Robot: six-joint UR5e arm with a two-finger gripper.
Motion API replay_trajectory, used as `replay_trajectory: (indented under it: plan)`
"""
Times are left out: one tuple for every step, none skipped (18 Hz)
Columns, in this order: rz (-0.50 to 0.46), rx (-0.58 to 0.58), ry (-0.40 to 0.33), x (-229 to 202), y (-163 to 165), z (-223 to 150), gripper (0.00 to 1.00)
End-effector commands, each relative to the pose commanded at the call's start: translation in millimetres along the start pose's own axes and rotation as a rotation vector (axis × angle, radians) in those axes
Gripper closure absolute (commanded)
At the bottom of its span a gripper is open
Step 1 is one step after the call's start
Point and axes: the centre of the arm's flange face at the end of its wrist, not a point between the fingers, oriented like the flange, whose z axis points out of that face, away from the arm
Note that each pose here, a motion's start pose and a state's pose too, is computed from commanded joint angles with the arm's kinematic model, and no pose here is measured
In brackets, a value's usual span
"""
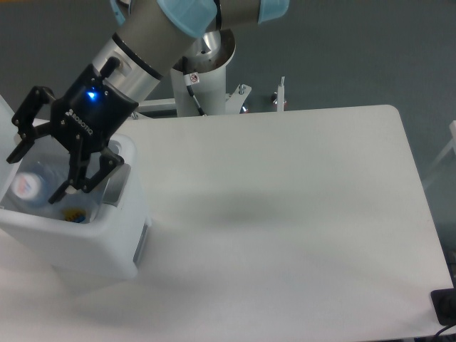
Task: Place the trash in the trash can
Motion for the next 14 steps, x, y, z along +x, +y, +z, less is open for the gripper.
replay_trajectory:
  plan:
    - [-0.008,0.000,0.000,0,-1,0,0.02]
    - [-0.009,0.003,-0.003,0,-2,-2,0.01]
    - [-0.012,0.003,-0.005,-2,-2,-3,0.00]
    - [-0.019,0.006,-0.013,-8,-1,-6,0.00]
    - [-0.027,0.008,-0.020,-14,1,-9,0.00]
    - [-0.043,0.018,-0.046,-29,3,-22,0.00]
    - [-0.065,0.030,-0.076,-45,7,-38,0.00]
    - [-0.081,0.035,-0.094,-60,11,-46,0.00]
    - [-0.099,0.040,-0.113,-77,16,-54,0.00]
    - [-0.119,0.043,-0.129,-92,22,-61,0.00]
    - [-0.133,0.049,-0.145,-106,27,-70,0.00]
    - [-0.149,0.053,-0.160,-120,32,-77,0.00]
    - [-0.178,0.062,-0.187,-141,41,-92,0.00]
    - [-0.196,0.064,-0.201,-156,49,-99,0.00]
